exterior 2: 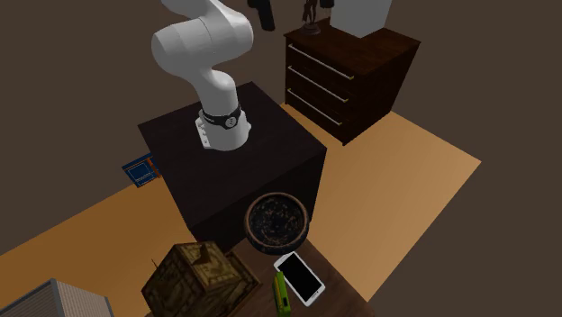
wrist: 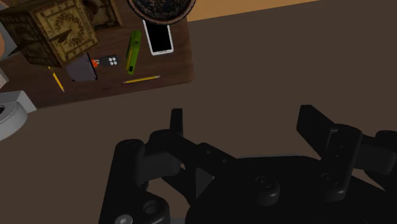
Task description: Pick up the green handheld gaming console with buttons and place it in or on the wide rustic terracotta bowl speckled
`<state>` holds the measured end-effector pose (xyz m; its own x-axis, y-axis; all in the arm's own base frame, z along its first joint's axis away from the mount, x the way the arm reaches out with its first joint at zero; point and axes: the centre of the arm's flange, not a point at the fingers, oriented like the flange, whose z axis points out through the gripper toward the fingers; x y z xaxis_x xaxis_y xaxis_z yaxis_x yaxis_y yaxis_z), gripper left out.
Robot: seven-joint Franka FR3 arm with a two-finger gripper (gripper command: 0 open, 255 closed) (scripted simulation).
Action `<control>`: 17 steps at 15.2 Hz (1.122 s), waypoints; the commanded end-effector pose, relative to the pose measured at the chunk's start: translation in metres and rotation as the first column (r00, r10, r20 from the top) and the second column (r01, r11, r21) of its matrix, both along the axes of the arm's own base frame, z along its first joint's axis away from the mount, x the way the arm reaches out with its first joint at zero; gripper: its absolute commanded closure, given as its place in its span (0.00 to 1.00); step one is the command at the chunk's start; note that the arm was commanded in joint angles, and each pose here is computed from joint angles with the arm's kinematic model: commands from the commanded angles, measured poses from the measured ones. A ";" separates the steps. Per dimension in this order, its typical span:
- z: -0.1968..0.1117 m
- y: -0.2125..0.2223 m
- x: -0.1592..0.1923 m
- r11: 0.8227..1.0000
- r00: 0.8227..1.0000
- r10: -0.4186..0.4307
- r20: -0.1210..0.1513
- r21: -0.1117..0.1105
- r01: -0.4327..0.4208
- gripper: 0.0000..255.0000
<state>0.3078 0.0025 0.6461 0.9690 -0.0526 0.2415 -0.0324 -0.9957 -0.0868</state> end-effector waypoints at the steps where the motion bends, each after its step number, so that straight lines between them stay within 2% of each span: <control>1: 0.000 0.000 0.000 1.000 1.000 0.000 0.000 0.000 0.000 0.00; 17: -0.182 -0.043 0.095 0.998 0.999 -0.022 -0.043 -0.066 0.019 0.00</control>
<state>0.3947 -0.0371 0.4751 0.9775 -0.0583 0.2028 -0.0545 -0.9982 -0.0240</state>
